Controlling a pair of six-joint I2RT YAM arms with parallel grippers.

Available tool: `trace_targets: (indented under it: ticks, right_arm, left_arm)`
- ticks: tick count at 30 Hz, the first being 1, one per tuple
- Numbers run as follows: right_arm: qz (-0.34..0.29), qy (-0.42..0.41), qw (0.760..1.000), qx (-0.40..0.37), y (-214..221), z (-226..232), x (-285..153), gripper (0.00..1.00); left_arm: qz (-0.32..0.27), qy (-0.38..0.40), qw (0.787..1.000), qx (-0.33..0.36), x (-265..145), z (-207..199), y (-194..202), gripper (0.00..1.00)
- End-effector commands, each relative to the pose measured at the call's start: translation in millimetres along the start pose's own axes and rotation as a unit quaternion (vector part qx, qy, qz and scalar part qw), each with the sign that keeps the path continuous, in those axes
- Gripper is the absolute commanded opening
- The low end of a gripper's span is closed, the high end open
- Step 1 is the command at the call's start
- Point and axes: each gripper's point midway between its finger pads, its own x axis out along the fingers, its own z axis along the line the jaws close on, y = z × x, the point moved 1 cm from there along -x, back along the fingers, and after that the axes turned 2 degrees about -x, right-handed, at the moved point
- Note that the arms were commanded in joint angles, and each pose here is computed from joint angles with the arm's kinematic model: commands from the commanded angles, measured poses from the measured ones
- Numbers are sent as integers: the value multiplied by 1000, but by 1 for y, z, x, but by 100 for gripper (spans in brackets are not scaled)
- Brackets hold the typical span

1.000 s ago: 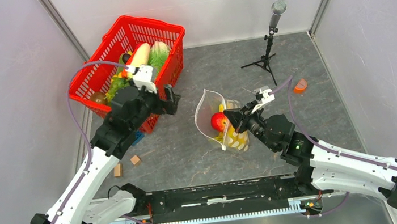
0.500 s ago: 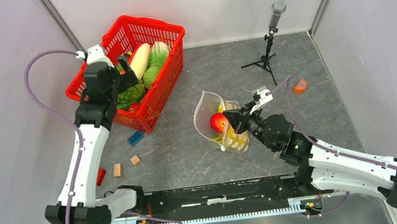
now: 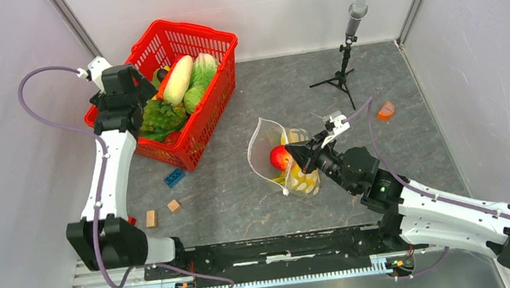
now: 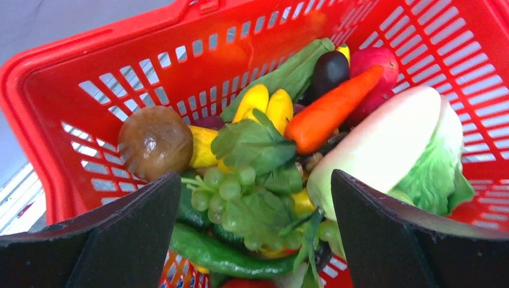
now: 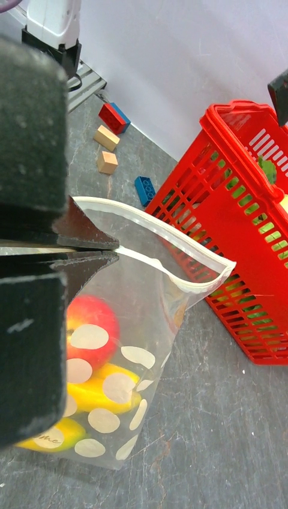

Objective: Place the food in the zip-top bag and seal the zipper
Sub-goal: Pick up the fake vegetable from the bin.

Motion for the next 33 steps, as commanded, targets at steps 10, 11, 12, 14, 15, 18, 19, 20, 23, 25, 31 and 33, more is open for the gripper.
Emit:
trace_targets:
  ticks: [10, 11, 12, 14, 15, 18, 19, 20, 23, 25, 31, 33]
  right_arm:
    - [-21, -29, 999, -40, -16, 13, 6, 3]
    - [-20, -28, 998, -43, -16, 13, 7, 3]
    - [-19, -28, 998, -45, -17, 14, 8, 3]
    - [-15, -24, 998, -49, -16, 13, 11, 3]
    - [-15, -21, 998, -50, -17, 13, 12, 3]
    - [-12, -15, 999, -51, -16, 12, 14, 3]
    - [-10, -13, 999, -51, -16, 12, 15, 4]
    - [-10, -12, 999, -50, -16, 12, 15, 3]
    - [-7, -11, 999, -48, -17, 12, 16, 4]
    - [-4, -6, 999, -45, -16, 11, 16, 4]
    - [2, -3, 1000, -30, -15, 12, 15, 3]
    - [2, -2, 1000, -24, -14, 11, 15, 3]
  left_arm:
    - [4, -139, 988, -67, 63, 53, -4, 100]
    - [6, -149, 987, -66, 65, 57, -3, 100]
    - [7, -158, 985, -67, 68, 61, -2, 100]
    - [7, -167, 983, -81, 73, 65, 0, 100]
    - [10, -168, 982, -87, 74, 66, 1, 100]
    - [12, -176, 978, -115, 79, 68, 6, 100]
    - [14, -173, 978, -119, 80, 67, 7, 100]
    - [17, -170, 978, -119, 83, 65, 9, 98]
    - [25, -171, 978, -116, 90, 64, 14, 98]
    - [25, -180, 977, -115, 92, 67, 17, 98]
    - [-4, -255, 961, -108, 88, 96, 19, 98]
    - [-12, -273, 956, -107, 87, 102, 18, 98]
